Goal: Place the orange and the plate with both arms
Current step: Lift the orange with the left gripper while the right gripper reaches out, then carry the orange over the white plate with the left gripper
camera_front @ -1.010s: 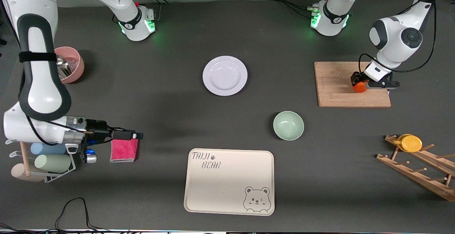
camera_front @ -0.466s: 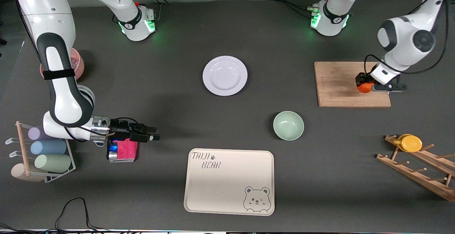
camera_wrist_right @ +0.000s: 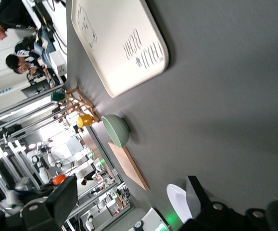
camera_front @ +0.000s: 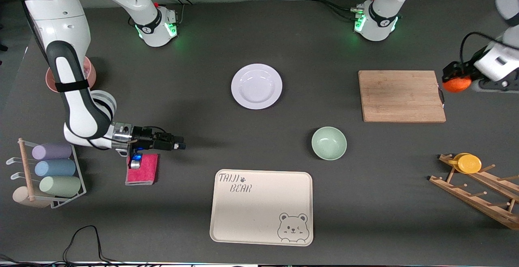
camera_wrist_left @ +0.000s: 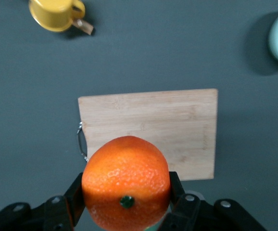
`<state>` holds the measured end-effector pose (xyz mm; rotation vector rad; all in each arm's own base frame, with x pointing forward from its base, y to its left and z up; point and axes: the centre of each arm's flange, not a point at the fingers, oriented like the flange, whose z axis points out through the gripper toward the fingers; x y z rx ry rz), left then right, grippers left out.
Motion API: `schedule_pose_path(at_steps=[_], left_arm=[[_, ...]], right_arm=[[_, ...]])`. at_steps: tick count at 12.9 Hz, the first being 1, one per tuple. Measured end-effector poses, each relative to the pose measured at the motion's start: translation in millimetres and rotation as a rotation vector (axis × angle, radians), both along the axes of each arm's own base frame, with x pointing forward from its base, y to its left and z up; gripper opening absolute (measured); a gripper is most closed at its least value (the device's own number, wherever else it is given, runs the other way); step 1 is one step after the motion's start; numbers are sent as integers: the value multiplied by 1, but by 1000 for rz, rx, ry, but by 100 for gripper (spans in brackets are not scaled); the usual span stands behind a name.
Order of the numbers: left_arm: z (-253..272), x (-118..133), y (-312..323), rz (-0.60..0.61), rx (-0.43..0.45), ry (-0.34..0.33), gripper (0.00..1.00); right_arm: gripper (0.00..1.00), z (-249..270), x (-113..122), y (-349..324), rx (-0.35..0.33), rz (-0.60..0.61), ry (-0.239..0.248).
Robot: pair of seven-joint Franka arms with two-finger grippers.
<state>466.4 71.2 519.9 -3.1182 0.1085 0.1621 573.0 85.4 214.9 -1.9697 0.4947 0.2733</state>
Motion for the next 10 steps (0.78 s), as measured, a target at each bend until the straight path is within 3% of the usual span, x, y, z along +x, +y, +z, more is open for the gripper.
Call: schedule_pose_path(at_steps=[2,4,7,10], left_arm=[[48,6,-28,-7,14,-10,71],[61,12,-89,-2,12,-24,71],[30,13,-226,34,16,-23,71],[-18,-10,-373,96,-20,-54,71]], right_arm=[[100,-14,-31,-2,9,28,-33],[100,-23,-58,-2,24,40,-70],[100,-33,-101,-1,65,29,-169],[100,-41,-143,10,82,58,-269]])
